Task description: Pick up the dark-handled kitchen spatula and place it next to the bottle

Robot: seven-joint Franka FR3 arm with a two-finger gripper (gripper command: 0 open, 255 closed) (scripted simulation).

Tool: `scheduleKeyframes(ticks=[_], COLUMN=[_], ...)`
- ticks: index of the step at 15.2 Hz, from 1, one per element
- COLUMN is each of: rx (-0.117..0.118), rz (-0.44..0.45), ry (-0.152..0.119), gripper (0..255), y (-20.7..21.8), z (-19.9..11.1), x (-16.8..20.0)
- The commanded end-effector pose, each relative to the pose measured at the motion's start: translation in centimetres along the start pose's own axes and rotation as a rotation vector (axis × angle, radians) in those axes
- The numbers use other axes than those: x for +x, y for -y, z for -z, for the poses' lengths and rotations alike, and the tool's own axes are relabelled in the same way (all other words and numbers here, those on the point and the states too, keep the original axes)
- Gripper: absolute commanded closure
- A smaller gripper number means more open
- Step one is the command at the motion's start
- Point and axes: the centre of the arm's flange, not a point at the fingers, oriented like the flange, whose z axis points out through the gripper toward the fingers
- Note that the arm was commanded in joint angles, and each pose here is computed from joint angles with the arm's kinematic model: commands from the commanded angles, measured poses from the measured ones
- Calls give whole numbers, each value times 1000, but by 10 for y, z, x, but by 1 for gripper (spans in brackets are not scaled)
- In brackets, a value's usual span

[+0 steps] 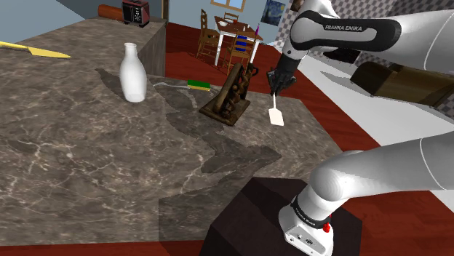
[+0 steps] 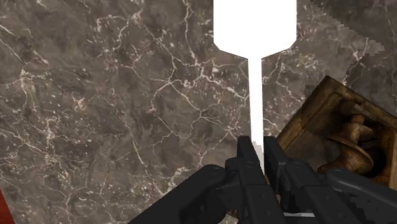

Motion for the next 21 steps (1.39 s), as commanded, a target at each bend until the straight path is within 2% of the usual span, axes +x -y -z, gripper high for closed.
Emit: scheduleKeyframes(ticks=[1,21], rx=[0,0], rz=[0,0], ry=[0,0], gripper=[255,255], y=[0,0], z=[10,115], x=[1,8])
